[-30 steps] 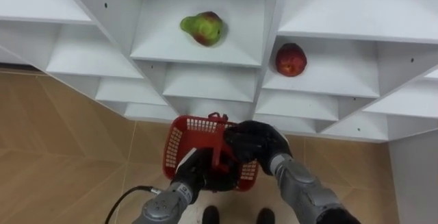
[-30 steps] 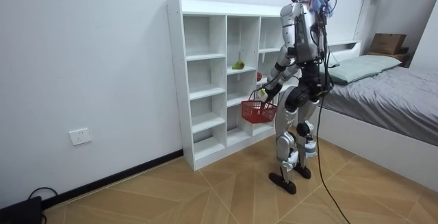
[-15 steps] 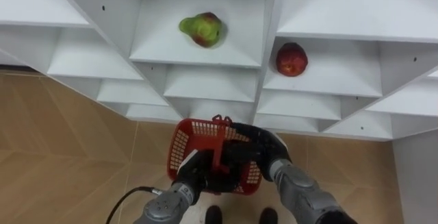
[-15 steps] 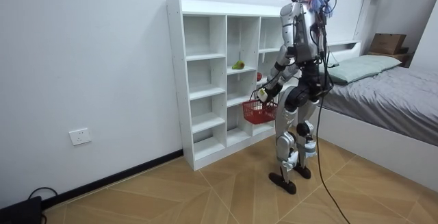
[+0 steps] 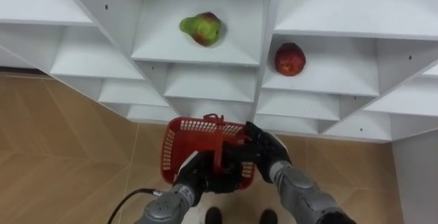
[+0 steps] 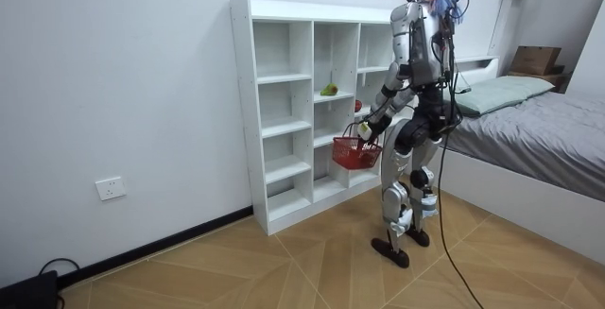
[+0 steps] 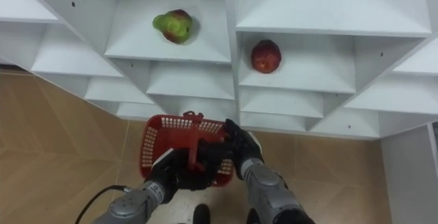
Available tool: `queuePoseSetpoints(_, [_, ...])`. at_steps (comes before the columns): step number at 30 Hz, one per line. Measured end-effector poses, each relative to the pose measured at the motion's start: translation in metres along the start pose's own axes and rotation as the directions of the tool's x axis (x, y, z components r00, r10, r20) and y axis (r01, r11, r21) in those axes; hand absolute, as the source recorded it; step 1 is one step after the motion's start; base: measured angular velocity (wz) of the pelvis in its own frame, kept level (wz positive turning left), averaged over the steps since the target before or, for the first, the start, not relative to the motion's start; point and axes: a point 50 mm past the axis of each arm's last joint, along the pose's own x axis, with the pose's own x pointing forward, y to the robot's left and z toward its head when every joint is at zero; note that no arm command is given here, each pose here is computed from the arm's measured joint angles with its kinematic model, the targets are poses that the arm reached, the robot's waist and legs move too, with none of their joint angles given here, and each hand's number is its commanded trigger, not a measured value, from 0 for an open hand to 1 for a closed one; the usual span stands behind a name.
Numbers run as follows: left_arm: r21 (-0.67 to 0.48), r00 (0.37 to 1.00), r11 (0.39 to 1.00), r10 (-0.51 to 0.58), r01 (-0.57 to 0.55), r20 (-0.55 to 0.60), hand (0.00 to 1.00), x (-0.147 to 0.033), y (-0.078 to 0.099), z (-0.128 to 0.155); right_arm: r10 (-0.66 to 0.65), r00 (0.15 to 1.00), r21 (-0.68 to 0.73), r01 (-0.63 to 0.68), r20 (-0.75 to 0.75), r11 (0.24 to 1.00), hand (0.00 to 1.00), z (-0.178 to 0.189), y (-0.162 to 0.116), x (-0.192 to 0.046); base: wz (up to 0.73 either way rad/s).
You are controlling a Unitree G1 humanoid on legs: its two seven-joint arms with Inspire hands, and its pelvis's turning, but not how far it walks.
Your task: Collect fruits from the closet
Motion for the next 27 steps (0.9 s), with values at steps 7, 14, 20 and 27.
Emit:
queuePoseSetpoints(7, [-0.009, 1.000, 1.000, 0.014, -0.014, 0.002, 1.00, -0.001, 0.004, 0.000, 0.002, 1.000, -0.005, -0.002, -0.009, 1.000, 0.00, -0.004, 0.000, -0.001, 0.00])
queuePoseSetpoints(14, [-0.016, 1.000, 1.000, 0.026, -0.027, -0.012, 1.00, -0.002, 0.007, -0.004, 0.023, 1.000, -0.039, -0.023, -0.018, 0.999, 0.00, -0.008, -0.003, -0.003, 0.00])
queuePoseSetpoints(20, [-0.031, 0.998, 0.998, 0.060, -0.061, -0.028, 1.00, -0.007, 0.017, -0.010, 0.105, 0.994, -0.221, -0.099, 0.013, 0.970, 0.00, -0.001, -0.003, -0.007, 0.01])
queuePoseSetpoints(27, [-0.064, 0.991, 0.990, 0.125, -0.128, -0.038, 1.00, -0.015, 0.035, -0.017, 0.200, 0.979, -0.347, -0.180, 0.023, 0.921, 0.00, -0.001, -0.005, -0.019, 0.03])
